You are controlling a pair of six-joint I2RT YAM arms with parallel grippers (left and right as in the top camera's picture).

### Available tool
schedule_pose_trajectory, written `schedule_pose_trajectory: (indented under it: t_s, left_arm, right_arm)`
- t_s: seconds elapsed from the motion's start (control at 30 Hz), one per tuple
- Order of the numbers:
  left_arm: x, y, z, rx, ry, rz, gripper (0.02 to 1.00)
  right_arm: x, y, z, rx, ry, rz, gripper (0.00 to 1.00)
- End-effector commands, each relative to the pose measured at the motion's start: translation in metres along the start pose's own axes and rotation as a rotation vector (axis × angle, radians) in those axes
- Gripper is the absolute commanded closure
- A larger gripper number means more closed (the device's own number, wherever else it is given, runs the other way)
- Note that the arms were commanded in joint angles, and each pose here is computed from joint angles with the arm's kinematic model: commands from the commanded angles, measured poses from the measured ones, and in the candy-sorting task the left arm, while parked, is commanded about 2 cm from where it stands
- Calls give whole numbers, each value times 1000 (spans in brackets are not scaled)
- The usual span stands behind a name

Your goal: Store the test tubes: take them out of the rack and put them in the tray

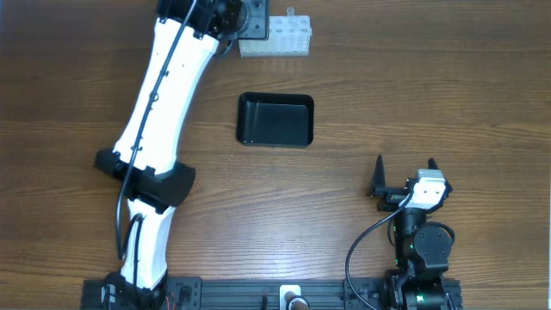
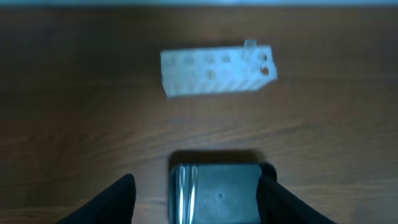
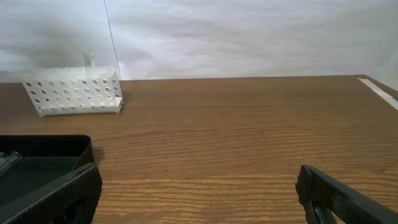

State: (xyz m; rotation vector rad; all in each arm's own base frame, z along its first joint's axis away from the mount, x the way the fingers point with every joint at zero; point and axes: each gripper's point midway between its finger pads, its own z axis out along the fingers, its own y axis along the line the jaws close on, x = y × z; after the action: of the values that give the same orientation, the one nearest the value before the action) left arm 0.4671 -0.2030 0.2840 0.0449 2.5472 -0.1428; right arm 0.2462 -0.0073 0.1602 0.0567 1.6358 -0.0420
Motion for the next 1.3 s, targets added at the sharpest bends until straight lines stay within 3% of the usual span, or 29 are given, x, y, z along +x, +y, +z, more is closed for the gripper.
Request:
schedule_pose_trajectory:
  t_s: [0.03, 0.1, 0.17, 0.27, 0.7, 1.03, 1.3]
  left_arm:
    - [-16, 13, -34, -28, -107, -23, 389]
    - [-19, 14, -39, -25, -133, -28, 375]
    - [-19, 17, -42, -25, -166, -35, 294]
    - [-18, 22, -47, -18, -233, -50, 20]
    - [32, 97, -68, -89, -392, -150, 20]
    - [57, 148, -88, 80, -685, -201, 20]
    - [114, 182, -100, 75, -943, -230, 20]
  right_arm:
    - [2, 1, 0, -4, 1, -9, 9]
    - [2, 1, 0, -4, 1, -9, 9]
    - [2, 1, 0, -4, 1, -9, 9]
    - [2, 1, 0, -4, 1, -9, 9]
    - [2, 1, 0, -4, 1, -9, 7]
    - [2, 1, 0, -4, 1, -9, 7]
    - [2, 1, 0, -4, 1, -9, 7]
